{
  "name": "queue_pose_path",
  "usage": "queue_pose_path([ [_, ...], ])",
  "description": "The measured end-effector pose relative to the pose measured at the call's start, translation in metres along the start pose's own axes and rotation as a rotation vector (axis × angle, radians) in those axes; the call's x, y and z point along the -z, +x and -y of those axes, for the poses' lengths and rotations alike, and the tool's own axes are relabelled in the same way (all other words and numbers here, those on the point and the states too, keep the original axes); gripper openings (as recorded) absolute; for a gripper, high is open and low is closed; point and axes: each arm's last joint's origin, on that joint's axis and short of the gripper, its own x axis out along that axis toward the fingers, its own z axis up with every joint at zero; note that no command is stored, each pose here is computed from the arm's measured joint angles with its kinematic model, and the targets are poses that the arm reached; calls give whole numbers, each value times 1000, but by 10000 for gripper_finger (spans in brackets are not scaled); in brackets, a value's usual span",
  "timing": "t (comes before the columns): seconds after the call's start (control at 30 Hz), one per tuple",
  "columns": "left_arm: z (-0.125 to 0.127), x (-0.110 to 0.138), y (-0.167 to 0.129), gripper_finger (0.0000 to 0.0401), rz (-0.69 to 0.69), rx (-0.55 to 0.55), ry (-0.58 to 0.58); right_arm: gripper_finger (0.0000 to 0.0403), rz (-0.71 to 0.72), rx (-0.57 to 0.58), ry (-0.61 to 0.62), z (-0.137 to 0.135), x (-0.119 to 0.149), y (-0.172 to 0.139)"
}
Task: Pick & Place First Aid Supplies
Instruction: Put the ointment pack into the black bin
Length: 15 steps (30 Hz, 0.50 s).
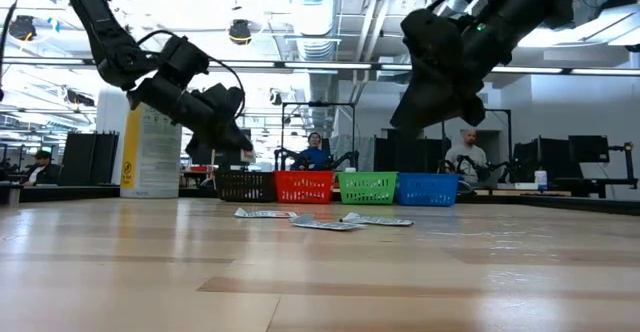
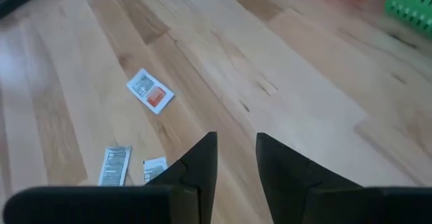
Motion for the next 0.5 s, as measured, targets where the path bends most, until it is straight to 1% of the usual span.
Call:
queue_pose_path([
  [0.27, 3, -18, 4, 75, 60, -7, 16, 98, 27, -32, 10, -6, 1, 7],
  [0.43, 3, -17, 4, 96, 47, -11, 14, 98, 45, -55, 11, -10, 0, 6],
  [0.5, 2, -15, 4, 102, 24, -19, 34, 98, 43, -55, 10, -10, 0, 5],
])
